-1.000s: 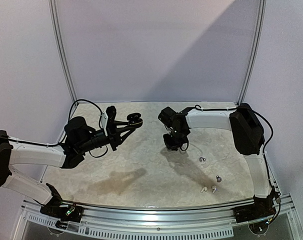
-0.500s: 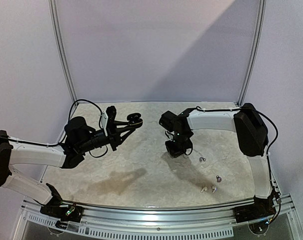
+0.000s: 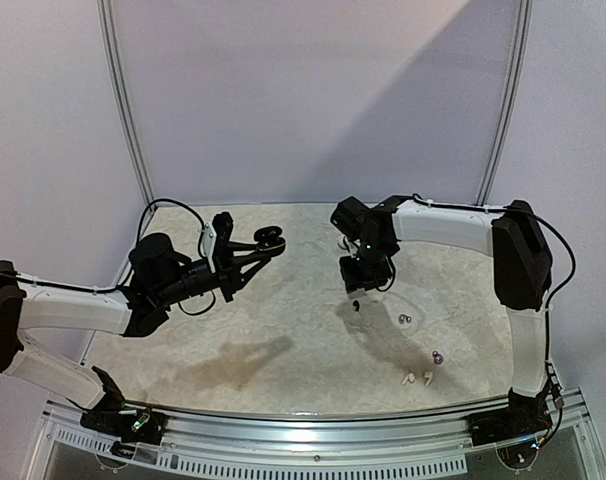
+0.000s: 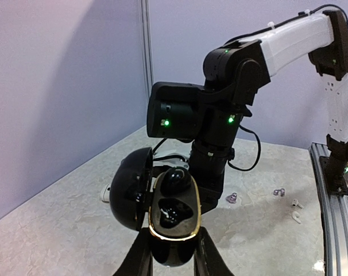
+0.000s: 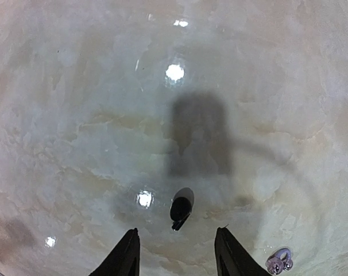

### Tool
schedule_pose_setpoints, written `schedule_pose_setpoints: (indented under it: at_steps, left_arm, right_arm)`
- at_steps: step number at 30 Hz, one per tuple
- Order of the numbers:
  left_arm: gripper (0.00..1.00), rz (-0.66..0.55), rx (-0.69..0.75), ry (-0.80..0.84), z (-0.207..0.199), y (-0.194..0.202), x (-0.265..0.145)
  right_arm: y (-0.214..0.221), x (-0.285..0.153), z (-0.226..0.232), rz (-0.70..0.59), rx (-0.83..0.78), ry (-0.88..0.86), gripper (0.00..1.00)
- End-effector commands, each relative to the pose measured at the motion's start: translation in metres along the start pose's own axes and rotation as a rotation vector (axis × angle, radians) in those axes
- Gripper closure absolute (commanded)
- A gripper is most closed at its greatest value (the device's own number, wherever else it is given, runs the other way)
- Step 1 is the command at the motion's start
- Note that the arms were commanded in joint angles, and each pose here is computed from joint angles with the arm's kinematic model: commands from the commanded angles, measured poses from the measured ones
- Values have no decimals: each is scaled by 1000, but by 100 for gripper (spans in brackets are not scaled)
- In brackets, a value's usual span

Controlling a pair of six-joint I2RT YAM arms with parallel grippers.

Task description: Insert the wireless bluetooth earbuds into the charging case

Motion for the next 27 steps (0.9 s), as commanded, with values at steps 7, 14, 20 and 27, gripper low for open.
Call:
schedule_pose_setpoints:
  at_steps: [7, 14, 20, 27]
  left_arm:
    - [100, 4, 9, -2, -1, 1, -2]
    - [100, 3, 6, -1, -1, 1, -2]
    - [100, 4, 9, 0, -1, 1, -2]
    - [100, 3, 8, -3, -1, 1, -2]
  right_arm:
    - [6, 34, 3, 82, -15, 40, 53]
    - [13, 48, 5, 117, -24, 39, 67]
    - [14, 48, 6, 116, -19, 37, 88]
    - [18, 37, 47, 80, -16, -169, 93]
Point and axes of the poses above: each gripper's point midway between its finger pads, its own x axis out along the fingers, its own z axis along the line the jaws close on, y = z × x, the point moved 2 cm from there along -x, back along the fingers, and after that the axes turned 8 degrees about -x, right-handed, at the moved point
